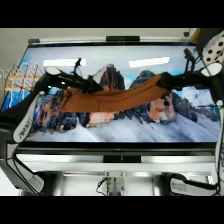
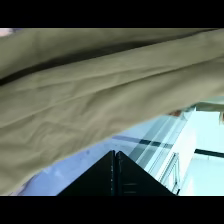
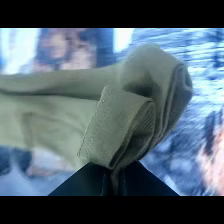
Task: Fold the shirts.
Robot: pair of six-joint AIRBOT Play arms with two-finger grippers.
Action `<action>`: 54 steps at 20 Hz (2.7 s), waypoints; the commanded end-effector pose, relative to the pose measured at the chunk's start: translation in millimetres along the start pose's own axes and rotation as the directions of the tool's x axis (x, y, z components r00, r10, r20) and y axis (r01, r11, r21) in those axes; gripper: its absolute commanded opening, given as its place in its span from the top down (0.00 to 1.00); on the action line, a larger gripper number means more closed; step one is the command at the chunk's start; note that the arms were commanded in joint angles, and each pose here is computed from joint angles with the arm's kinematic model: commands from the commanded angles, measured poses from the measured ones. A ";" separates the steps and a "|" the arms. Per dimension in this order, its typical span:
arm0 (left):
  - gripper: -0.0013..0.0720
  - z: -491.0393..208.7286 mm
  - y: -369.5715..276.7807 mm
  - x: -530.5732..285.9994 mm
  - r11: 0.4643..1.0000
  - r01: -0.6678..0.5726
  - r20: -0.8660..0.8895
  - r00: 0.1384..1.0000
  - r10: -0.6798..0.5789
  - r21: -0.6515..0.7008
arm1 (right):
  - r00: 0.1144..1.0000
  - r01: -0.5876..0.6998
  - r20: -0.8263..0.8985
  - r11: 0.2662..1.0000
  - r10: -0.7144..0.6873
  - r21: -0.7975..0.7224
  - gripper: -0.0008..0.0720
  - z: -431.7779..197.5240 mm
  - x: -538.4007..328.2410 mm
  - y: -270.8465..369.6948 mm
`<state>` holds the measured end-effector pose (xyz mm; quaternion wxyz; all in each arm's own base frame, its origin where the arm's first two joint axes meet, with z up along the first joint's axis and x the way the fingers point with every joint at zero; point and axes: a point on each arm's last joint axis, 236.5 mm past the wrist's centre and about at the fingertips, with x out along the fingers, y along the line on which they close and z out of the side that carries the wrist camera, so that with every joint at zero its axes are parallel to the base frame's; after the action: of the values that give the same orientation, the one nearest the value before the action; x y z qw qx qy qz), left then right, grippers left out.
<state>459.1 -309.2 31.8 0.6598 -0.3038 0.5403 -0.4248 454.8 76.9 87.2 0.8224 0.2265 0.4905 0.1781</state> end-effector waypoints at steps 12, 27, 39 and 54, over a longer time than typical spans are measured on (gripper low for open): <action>0.94 -122.0 -66.2 182.0 1.000 0.007 -0.197 0.980 -0.005 0.008 | 0.991 -0.032 0.130 0.997 0.041 -0.072 0.90 -35.5 -133.4 94.9; 0.94 23.1 -62.3 -221.9 0.962 -0.218 0.310 0.937 0.159 0.166 | 0.989 -0.144 -0.066 0.973 0.134 -0.181 0.90 -72.7 94.7 181.2; 0.94 -23.6 -116.3 -279.7 0.902 -0.289 0.340 0.924 0.175 0.321 | 0.974 -0.224 -0.034 0.974 0.225 0.028 0.40 -109.4 224.6 204.9; 0.94 -24.0 -116.5 -276.7 0.902 -0.285 0.332 0.927 0.173 0.324 | 0.834 0.285 -0.496 0.959 -0.242 0.011 0.06 -170.7 92.8 -28.8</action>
<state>393.8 -115.0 252.1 0.8236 -0.1690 0.3790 -0.3866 365.5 141.1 -50.7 0.6997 0.1143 0.6990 0.0939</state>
